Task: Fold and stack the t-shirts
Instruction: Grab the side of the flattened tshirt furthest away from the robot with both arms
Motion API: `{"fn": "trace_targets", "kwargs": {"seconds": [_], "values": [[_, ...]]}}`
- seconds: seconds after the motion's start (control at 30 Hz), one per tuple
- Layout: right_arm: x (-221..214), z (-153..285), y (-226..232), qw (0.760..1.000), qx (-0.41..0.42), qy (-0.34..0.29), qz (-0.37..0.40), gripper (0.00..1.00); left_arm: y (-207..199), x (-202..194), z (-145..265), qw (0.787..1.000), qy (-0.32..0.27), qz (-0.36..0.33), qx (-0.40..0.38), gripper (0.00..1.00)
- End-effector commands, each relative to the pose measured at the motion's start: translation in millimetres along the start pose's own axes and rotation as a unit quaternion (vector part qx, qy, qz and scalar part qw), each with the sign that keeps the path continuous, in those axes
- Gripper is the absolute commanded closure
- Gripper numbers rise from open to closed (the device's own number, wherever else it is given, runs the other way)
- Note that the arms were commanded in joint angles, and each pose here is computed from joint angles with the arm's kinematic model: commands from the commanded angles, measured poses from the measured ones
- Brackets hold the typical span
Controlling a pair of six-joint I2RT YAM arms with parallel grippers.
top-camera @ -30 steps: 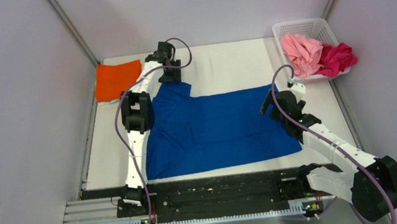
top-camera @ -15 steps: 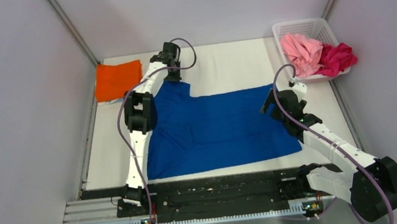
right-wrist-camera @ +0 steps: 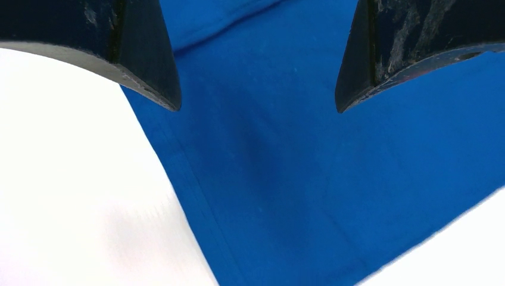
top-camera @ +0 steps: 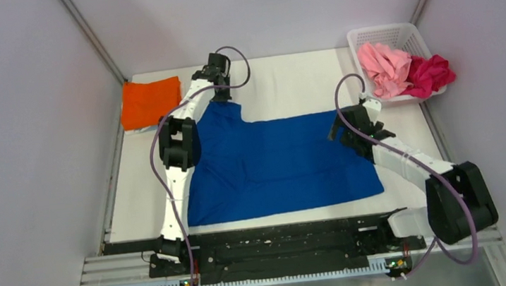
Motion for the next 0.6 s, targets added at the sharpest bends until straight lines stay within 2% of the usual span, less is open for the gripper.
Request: {"fn": "trace_targets", "kwargs": {"seconds": [0.0, 0.17, 0.4, 0.57], "values": [[42, -15, 26, 0.999, 0.007, -0.032, 0.003, 0.02, 0, 41, 13, 0.996, -0.088, 0.015, -0.012, 1.0], [62, -42, 36, 0.999, -0.022, -0.019, 0.026, 0.03, -8, 56, 14, 0.991, -0.127, 0.014, -0.043, 1.0], [98, -80, 55, 0.998, -0.027, -0.034, 0.048, 0.04, -4, 51, 12, 0.992, -0.121, 0.005, -0.031, 1.0], [114, -117, 58, 0.997, -0.053, -0.014, 0.06, 0.13, 0, 45, 15, 0.993, -0.116, 0.005, -0.017, 1.0]]}}
Point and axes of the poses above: each gripper's point midway between its finger pads, its own z axis back along the fingers, its own y axis along the line the jaws close on, x = y × z, the point moved 6 cm from there along z, back along the fingers
